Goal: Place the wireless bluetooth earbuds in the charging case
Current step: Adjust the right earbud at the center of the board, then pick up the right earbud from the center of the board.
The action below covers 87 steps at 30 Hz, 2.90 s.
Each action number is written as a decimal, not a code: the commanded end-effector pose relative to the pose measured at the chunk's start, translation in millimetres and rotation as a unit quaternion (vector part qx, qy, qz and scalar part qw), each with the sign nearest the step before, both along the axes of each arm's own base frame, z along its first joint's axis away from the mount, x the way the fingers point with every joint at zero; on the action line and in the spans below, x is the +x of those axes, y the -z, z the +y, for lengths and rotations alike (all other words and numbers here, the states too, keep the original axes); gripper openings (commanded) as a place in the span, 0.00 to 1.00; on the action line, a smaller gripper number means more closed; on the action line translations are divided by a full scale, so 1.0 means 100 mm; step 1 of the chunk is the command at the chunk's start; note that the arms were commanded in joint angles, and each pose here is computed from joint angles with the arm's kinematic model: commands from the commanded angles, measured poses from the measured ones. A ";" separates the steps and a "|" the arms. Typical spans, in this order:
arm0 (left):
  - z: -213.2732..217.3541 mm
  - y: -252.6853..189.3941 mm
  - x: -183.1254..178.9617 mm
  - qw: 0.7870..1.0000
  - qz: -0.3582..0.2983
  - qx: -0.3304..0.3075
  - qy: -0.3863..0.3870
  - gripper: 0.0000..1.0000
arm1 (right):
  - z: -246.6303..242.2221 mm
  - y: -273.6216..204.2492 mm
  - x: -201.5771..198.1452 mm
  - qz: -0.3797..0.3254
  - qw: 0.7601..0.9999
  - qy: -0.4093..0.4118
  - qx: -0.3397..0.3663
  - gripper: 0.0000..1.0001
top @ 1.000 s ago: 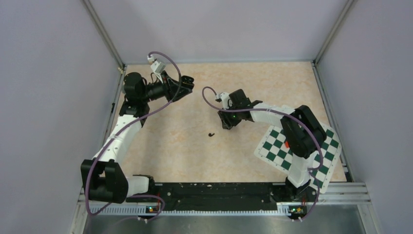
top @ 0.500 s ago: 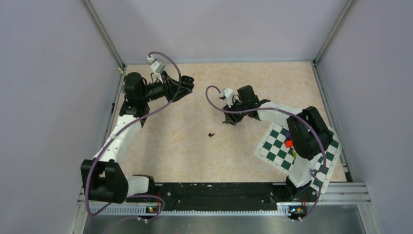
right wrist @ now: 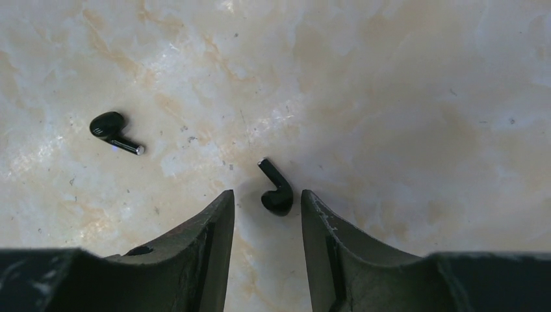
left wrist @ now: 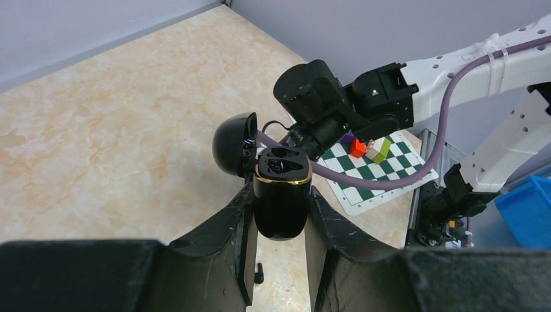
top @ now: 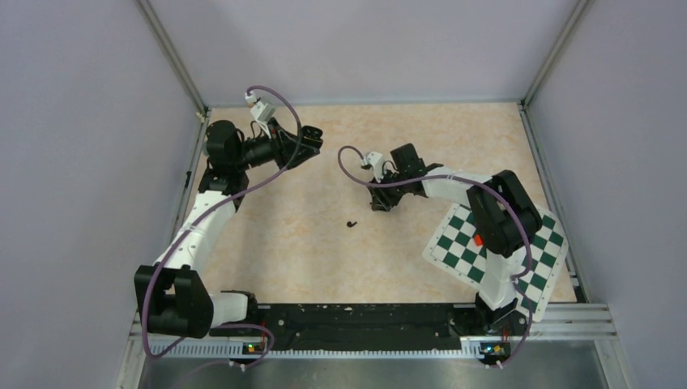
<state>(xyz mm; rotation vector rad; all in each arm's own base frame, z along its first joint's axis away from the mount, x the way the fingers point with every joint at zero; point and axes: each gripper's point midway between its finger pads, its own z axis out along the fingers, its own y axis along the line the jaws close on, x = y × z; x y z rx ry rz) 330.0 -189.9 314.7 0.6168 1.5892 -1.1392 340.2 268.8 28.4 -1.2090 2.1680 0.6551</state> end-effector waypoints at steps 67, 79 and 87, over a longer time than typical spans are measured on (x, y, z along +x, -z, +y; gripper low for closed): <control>0.03 -0.16 -0.06 0.999 -0.036 -0.004 0.000 0.00 | -0.26 0.25 0.04 0.220 0.969 0.098 0.051 0.39; 0.04 -0.16 -0.06 0.999 -0.036 -0.004 0.000 0.00 | -0.39 0.34 0.06 0.219 0.969 0.116 0.020 0.42; 0.04 -0.16 -0.06 0.999 -0.036 -0.004 0.000 0.00 | -0.47 0.40 0.10 0.209 0.969 0.132 -0.002 0.42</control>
